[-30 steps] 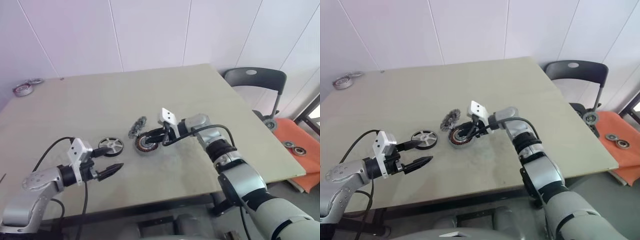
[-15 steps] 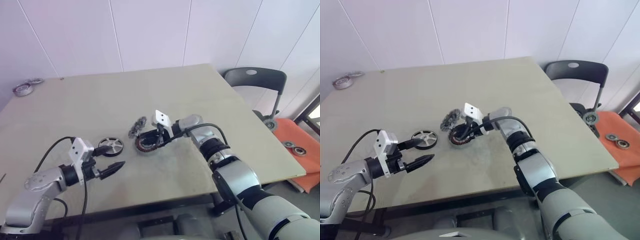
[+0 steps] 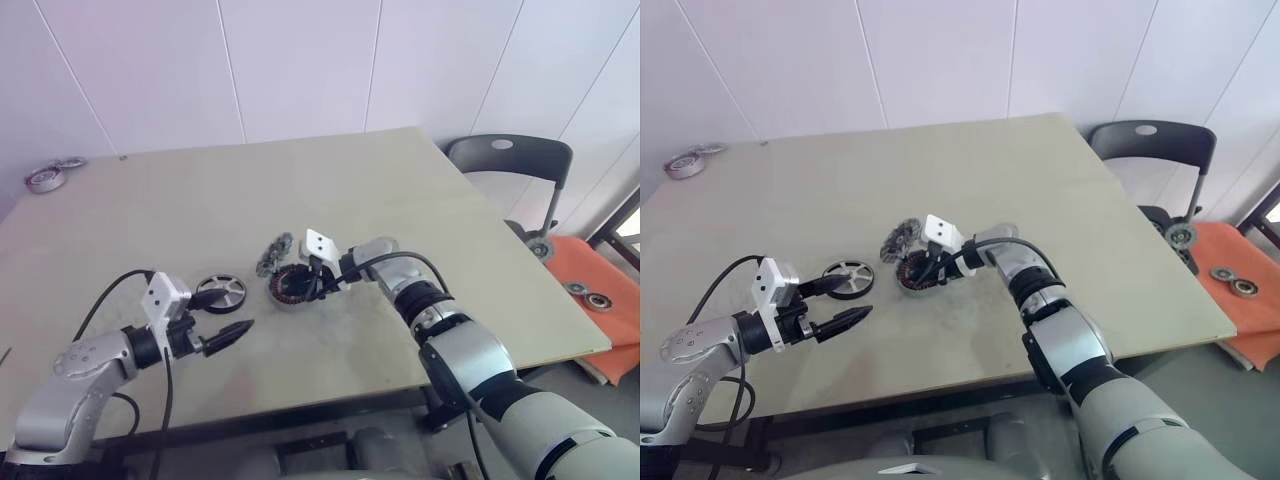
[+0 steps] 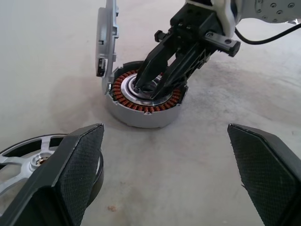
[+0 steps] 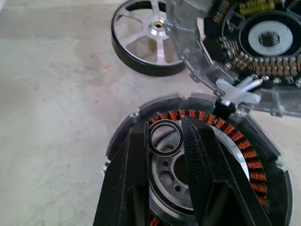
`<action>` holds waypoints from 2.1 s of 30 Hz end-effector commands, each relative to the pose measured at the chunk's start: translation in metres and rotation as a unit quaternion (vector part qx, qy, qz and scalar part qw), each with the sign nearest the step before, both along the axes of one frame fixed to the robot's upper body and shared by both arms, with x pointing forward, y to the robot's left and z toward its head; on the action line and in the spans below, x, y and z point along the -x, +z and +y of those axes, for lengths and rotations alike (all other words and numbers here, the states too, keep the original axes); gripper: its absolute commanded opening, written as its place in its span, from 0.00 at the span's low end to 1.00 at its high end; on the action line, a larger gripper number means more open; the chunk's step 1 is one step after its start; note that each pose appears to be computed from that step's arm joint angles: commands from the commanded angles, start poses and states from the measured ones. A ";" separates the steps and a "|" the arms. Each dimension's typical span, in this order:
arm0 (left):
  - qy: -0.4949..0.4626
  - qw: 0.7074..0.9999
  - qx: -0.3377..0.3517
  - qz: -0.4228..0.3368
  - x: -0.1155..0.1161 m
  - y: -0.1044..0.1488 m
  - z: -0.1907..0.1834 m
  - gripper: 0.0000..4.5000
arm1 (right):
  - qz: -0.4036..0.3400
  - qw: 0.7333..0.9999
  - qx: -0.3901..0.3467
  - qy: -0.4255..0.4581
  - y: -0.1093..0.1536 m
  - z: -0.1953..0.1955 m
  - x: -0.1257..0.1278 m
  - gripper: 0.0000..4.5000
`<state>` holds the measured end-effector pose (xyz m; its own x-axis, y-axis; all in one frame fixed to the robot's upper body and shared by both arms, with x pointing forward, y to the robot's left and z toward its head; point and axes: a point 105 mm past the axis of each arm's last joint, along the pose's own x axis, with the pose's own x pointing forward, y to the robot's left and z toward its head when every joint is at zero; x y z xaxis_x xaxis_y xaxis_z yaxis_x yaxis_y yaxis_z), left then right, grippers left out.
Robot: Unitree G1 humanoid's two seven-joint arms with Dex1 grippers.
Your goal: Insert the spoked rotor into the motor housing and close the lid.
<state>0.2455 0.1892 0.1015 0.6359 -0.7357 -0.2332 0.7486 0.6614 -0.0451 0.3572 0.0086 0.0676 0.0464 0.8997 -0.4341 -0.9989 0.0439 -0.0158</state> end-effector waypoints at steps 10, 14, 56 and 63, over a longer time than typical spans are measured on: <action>-0.013 1.000 -0.001 -0.017 0.001 0.009 -0.007 1.00 | -0.038 0.999 -0.007 -0.007 0.017 0.001 -0.010 0.15; -0.013 1.000 -0.023 -0.006 0.002 0.001 -0.001 1.00 | -0.037 0.999 -0.012 0.003 0.020 0.002 -0.009 0.15; -0.009 0.999 -0.051 -0.003 0.003 0.006 0.027 1.00 | -0.050 0.999 -0.003 0.005 0.018 0.002 -0.009 0.15; -0.008 0.999 -0.050 -0.003 0.003 0.006 0.026 1.00 | -0.045 0.999 -0.002 0.013 0.014 0.004 -0.005 0.15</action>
